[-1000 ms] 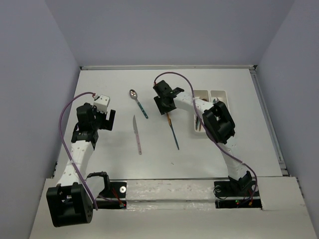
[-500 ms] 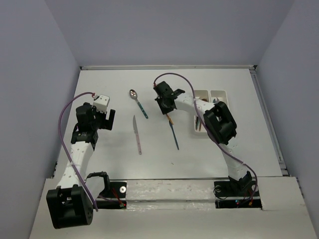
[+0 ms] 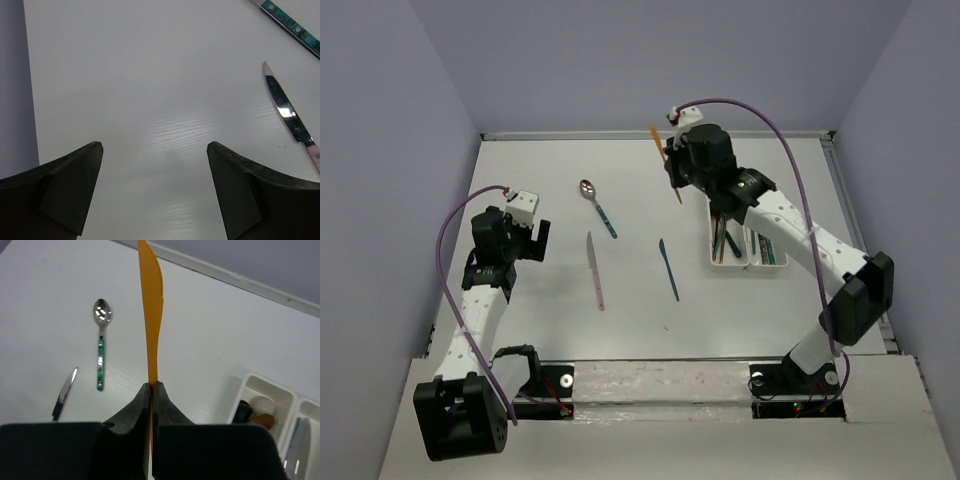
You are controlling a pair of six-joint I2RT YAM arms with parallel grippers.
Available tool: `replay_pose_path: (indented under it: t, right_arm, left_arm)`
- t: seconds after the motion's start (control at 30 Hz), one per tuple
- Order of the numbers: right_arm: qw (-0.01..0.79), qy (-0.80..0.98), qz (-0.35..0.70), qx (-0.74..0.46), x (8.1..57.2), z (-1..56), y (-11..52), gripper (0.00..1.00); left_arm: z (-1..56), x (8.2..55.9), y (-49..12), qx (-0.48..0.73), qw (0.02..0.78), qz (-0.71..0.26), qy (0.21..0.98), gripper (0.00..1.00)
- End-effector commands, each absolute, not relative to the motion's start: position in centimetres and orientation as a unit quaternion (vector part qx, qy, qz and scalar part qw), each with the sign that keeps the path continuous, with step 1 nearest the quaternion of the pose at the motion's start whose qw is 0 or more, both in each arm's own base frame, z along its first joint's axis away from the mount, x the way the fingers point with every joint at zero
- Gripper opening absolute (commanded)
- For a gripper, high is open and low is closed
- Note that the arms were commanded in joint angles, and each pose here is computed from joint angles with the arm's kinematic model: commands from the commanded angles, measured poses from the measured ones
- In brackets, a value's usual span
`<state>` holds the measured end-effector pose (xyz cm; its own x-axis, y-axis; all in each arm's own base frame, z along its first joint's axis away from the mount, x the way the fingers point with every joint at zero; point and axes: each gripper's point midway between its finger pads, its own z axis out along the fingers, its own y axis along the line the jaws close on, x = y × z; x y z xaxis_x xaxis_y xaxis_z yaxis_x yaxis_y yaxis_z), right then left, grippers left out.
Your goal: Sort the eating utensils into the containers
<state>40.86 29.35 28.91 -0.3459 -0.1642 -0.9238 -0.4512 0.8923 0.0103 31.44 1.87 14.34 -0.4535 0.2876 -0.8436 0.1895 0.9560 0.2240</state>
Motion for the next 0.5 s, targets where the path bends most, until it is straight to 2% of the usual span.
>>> replay_pose_path:
  t: [0.0, 0.03, 0.17, 0.47]
  right_arm:
    - [0.534, 0.841, 0.020, -0.088, 43.1, 26.5, 18.2, 0.00]
    - [0.526, 0.849, -0.011, -0.047, 44.0, 25.6, 13.8, 0.00]
    - [0.463, 0.881, -0.097, 0.012, 42.7, 19.5, 5.6, 0.00]
    - [0.398, 0.903, -0.159, 0.020, 41.7, 13.2, 2.4, 0.00]
  left_arm:
    - [15.5, 31.6, 1.9, 0.144, 0.528, 0.054, 0.835, 0.99]
    - [15.5, 31.6, 1.9, 0.144, 0.528, 0.053, 0.835, 0.99]
    - [15.3, 31.6, 1.8, 0.146, 0.526, 0.051, 0.836, 0.99]
    - [14.6, 31.7, 2.1, 0.143, 0.523, 0.055, 0.839, 0.99]
